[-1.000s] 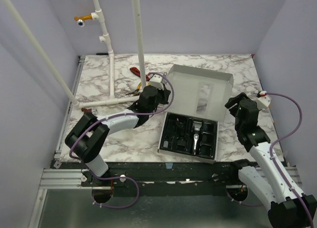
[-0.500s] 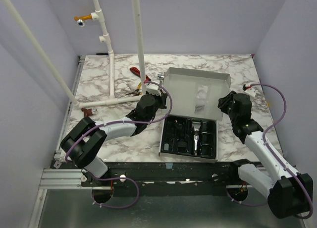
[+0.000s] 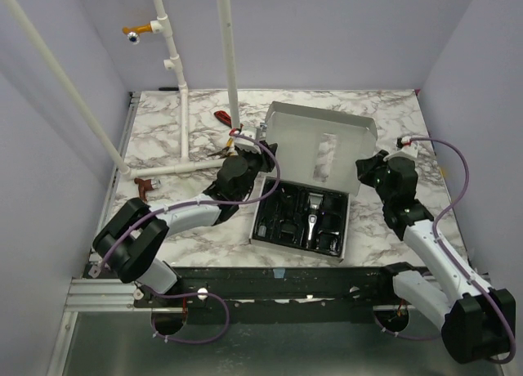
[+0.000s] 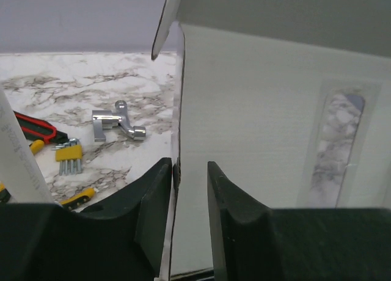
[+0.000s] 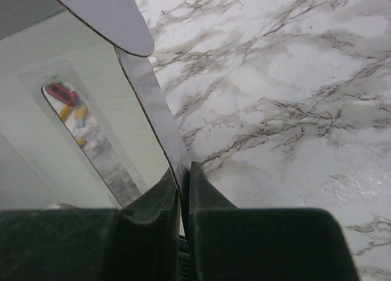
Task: Sort the hair-cutting tools
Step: Close the storage box at the center of the board.
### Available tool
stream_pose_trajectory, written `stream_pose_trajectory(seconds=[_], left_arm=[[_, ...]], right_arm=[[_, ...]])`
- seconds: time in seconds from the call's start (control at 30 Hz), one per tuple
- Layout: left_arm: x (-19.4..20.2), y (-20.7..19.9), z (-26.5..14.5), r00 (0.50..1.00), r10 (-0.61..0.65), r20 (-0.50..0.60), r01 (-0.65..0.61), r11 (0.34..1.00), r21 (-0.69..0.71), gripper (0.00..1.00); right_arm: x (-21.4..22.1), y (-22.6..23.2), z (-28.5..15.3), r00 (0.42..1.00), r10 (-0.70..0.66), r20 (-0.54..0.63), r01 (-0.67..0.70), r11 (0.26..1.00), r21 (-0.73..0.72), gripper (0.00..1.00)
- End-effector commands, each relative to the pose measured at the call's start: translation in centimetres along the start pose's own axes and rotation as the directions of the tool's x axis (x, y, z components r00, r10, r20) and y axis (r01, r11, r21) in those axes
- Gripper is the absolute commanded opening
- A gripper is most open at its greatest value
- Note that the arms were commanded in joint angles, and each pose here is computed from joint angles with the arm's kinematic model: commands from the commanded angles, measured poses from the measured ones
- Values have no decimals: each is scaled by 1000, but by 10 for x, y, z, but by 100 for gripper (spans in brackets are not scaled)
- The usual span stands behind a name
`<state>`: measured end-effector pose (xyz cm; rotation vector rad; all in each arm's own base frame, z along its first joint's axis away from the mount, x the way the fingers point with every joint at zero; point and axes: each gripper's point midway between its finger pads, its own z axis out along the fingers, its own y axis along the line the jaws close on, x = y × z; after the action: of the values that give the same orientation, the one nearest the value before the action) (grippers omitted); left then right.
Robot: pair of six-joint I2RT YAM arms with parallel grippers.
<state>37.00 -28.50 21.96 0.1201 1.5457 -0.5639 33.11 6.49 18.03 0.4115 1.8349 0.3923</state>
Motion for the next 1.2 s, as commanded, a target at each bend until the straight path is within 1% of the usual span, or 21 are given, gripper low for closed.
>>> stream_pose_trajectory(seconds=[0.0,0.03,0.1,0.2,0.27,0.37,0.47,0.57,0.63,0.77,0.87,0.9,0.97,1.0,1.07,1.13,1.17], left_arm=[[-30,-14,-12,996,-46,81,40,997,68,55],[-31,-15,-12,997,-36,71,31,997,72,60],[-34,-17,-10,999,-20,49,16,996,84,65],[-37,-17,-7,1000,-5,15,4,997,83,67],[-37,-11,-4,1000,3,-14,-2,998,60,72],[-32,-2,2,997,8,-83,-6,1000,28,76],[-31,6,9,994,14,-110,-12,1000,14,77],[-35,10,20,992,11,-125,-9,1000,18,77],[-32,13,29,988,16,-154,-14,1000,19,76],[-25,9,41,978,23,-208,-10,998,62,73],[-20,4,45,976,26,-216,-5,995,99,65],[-18,2,45,976,22,-215,1,994,109,59],[-19,-3,44,980,17,-200,12,990,144,43],[-19,-5,42,981,13,-191,17,988,155,31],[-23,-7,39,986,4,-165,25,985,172,14],[-25,-9,37,988,-1,-157,30,983,183,2],[-25,-10,36,988,0,-152,29,981,190,0]], right_arm=[[-11,16,-8,997,1,81,7,995,-99,3],[-10,16,-9,996,-13,84,22,995,-102,3],[-8,18,-10,995,-34,90,44,993,-113,3],[-6,21,-13,994,-42,102,56,988,-142,2],[-7,24,-16,993,-44,113,63,984,-165,2],[-14,28,-23,988,-44,151,73,980,-188,1],[-21,34,-30,983,-44,178,83,973,-214,1],[-25,38,-37,981,-44,189,89,968,-233,1],[-27,40,-40,981,-47,191,93,966,-240,1],[-25,43,-42,983,-61,174,104,962,-254,1],[-25,41,-43,982,-65,176,108,963,-247,1],[-25,41,-42,982,-64,176,107,964,-245,1],[-24,40,-41,983,-67,174,108,964,-241,1],[-24,40,-40,982,-67,174,108,965,-238,1],[-23,39,-39,983,-66,170,106,966,-235,1],[-23,39,-39,983,-65,169,105,966,-237,1],[-23,39,-39,984,-63,167,102,967,-235,1]])
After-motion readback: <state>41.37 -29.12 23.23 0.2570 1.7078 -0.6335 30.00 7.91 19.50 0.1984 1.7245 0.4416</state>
